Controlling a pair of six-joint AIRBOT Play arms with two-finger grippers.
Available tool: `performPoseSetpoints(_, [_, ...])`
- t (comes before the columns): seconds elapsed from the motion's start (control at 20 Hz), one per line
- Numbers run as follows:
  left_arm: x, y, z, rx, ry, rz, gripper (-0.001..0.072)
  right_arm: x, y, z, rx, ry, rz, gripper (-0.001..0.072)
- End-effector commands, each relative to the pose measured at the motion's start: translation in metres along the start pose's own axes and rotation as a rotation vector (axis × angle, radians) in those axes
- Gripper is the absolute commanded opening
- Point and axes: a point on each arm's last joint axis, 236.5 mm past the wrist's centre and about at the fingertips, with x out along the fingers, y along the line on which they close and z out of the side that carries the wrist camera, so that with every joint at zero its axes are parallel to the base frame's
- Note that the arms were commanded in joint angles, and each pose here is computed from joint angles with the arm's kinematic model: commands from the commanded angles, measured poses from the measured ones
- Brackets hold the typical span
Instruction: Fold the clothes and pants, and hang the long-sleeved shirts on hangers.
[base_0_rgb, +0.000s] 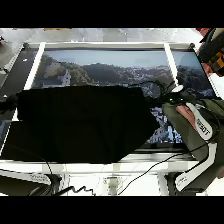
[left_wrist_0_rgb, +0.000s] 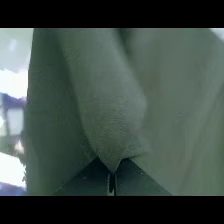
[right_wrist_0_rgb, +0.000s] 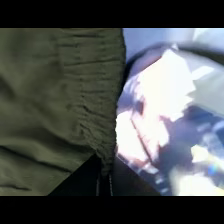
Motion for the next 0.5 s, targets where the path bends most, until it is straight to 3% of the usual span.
performPoseSetpoints(0.0, [-0.021,-0.030,0.052,0.024,-0.131,-0.050,0.0010,-0.050,-0.021,0.018,-0.007,-0.082,-0.111,0.0020])
performPoseSetpoints(0.25, [-0.024,-0.064,0.067,0.116,-0.160,-0.061,0.0011,-0.097,-0.040,-0.019,0.028,0.001,-0.169,0.0020])
performPoseSetpoints(0.45, [-0.014,-0.021,0.039,0.227,-0.029,0.094,0.0010,-0.082,-0.062,-0.055,0.074,0.044,-0.214,0.0020])
